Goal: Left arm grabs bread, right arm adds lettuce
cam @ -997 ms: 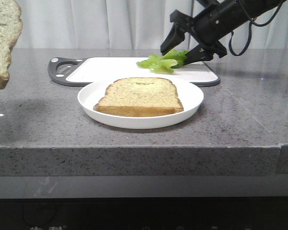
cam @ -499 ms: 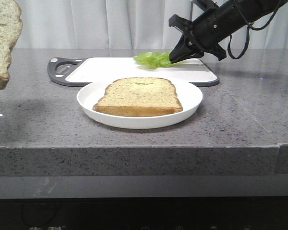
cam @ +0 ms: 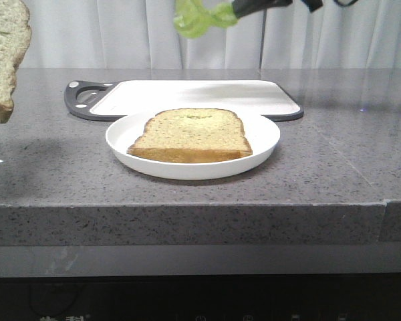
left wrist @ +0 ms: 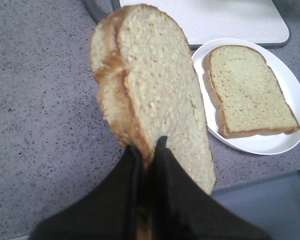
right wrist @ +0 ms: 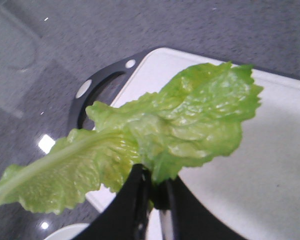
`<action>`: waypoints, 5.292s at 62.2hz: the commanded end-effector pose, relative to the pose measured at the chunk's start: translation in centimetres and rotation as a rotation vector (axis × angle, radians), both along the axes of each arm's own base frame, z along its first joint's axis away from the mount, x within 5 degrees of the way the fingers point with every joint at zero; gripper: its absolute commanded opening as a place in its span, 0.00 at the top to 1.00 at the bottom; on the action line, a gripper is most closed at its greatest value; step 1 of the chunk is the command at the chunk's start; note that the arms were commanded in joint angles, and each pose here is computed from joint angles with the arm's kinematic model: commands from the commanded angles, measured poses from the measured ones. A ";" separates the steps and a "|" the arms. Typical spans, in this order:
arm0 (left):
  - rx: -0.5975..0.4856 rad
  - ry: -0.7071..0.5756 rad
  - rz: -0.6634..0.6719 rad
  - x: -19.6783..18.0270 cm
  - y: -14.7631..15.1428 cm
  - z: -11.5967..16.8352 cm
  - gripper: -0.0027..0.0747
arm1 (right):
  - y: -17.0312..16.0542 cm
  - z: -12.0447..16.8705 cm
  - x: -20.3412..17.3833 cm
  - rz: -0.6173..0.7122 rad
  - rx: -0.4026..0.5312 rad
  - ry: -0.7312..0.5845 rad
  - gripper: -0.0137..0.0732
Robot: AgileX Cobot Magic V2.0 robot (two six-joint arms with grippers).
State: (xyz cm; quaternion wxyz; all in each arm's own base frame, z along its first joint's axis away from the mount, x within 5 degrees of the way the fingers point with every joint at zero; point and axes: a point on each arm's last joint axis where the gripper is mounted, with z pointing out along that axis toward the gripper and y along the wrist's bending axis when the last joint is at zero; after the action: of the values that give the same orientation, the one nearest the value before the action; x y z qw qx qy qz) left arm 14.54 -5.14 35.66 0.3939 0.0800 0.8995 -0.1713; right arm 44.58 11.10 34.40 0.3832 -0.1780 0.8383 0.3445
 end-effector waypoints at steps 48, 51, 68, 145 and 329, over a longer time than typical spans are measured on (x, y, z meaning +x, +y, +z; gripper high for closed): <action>-0.054 -0.091 0.026 0.2 0.0 1.5 0.99 | 2.4 -3.9 -10.9 0.559 0.042 -0.212 0.91; -0.054 -0.091 0.026 0.2 0.0 1.5 0.99 | 2.5 -4.2 -10.8 0.544 0.031 -0.216 0.91; -0.050 -0.092 0.026 0.2 0.0 1.5 0.99 | 2.6 -5.0 -10.6 0.526 -0.019 -0.233 0.88; -0.556 -0.098 -0.363 6.6 -6.0 1.2 0.99 | -2.9 4.8 -23.4 0.021 -0.246 -0.120 0.34; 0.121 -0.379 0.118 -6.1 3.1 -1.7 0.99 | -8.7 2.8 -36.5 -0.436 -0.310 -0.189 0.94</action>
State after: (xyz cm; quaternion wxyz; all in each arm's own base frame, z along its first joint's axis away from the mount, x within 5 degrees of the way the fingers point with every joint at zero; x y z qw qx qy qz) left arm 8.09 -1.93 32.34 0.5100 0.0893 0.8529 -0.0666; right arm 7.72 2.48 35.96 0.4520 -0.0857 0.8818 0.1037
